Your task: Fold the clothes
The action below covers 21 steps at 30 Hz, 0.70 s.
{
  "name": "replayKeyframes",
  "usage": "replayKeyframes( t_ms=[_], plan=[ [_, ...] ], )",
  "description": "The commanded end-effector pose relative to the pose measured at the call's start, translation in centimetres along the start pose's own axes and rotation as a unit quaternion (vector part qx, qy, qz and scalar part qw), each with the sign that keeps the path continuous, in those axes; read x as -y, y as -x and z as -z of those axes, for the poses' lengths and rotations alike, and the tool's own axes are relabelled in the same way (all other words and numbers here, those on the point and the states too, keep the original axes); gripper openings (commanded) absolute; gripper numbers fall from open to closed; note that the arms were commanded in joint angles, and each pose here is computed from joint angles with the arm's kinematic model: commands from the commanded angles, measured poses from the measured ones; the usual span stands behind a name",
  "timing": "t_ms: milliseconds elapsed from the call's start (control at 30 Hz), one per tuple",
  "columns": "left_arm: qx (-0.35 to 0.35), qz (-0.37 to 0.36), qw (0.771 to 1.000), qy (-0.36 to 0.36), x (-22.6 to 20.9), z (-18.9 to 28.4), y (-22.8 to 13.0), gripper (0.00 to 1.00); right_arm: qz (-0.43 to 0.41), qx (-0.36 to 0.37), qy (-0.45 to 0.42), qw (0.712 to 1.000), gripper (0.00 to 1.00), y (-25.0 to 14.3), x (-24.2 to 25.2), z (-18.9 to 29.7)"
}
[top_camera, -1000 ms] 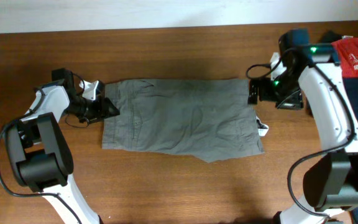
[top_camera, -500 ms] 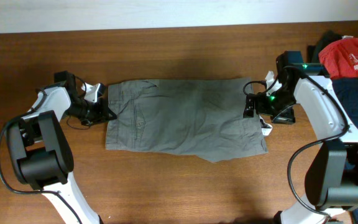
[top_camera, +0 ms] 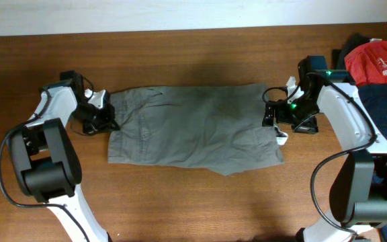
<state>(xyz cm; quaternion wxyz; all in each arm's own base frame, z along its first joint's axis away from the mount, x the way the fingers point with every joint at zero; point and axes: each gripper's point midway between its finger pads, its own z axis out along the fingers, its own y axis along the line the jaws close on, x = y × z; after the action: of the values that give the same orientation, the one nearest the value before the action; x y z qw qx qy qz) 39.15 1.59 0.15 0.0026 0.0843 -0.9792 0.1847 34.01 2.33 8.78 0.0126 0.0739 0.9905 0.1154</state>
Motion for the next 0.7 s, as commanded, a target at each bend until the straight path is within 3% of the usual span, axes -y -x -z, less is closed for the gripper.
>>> replayKeyframes(
  t_ms=[0,67,100,200,233,300,467,667],
  plan=[
    [-0.007,0.028,0.997,0.077,-3.2,0.9,0.7,0.01,-0.006,-0.001,0.007,1.0,0.99,-0.1,0.0,-0.1],
    [-0.001,0.026,0.997,0.077,-2.8,2.1,1.4,0.01,-0.005,0.002,0.007,1.0,0.99,0.1,0.0,-0.1],
    [0.001,0.026,0.997,0.077,-2.7,2.4,1.6,0.06,-0.005,0.004,0.009,1.0,0.99,0.2,-0.1,-0.1],
    [0.0,0.026,0.997,0.077,-2.7,2.4,1.6,0.86,-0.003,0.006,0.025,1.0,0.99,0.3,-0.7,-0.1],
    [-0.004,0.028,0.997,0.077,-2.7,2.4,1.3,0.95,-0.003,0.006,0.026,1.0,0.99,0.3,-0.7,-0.1],
    [-0.008,0.025,0.997,0.077,-2.9,2.3,1.1,0.99,-0.003,0.006,0.026,1.0,0.99,0.3,-0.7,-0.1],
    [-0.013,0.02,0.997,0.075,-3.9,2.2,0.7,0.99,-0.003,0.006,0.026,1.0,0.99,0.3,-0.7,-0.1],
    [-0.009,-0.004,1.0,0.015,-2.5,1.9,0.6,0.99,-0.003,0.006,0.026,1.0,0.99,0.3,-0.7,-0.1]
  ],
)
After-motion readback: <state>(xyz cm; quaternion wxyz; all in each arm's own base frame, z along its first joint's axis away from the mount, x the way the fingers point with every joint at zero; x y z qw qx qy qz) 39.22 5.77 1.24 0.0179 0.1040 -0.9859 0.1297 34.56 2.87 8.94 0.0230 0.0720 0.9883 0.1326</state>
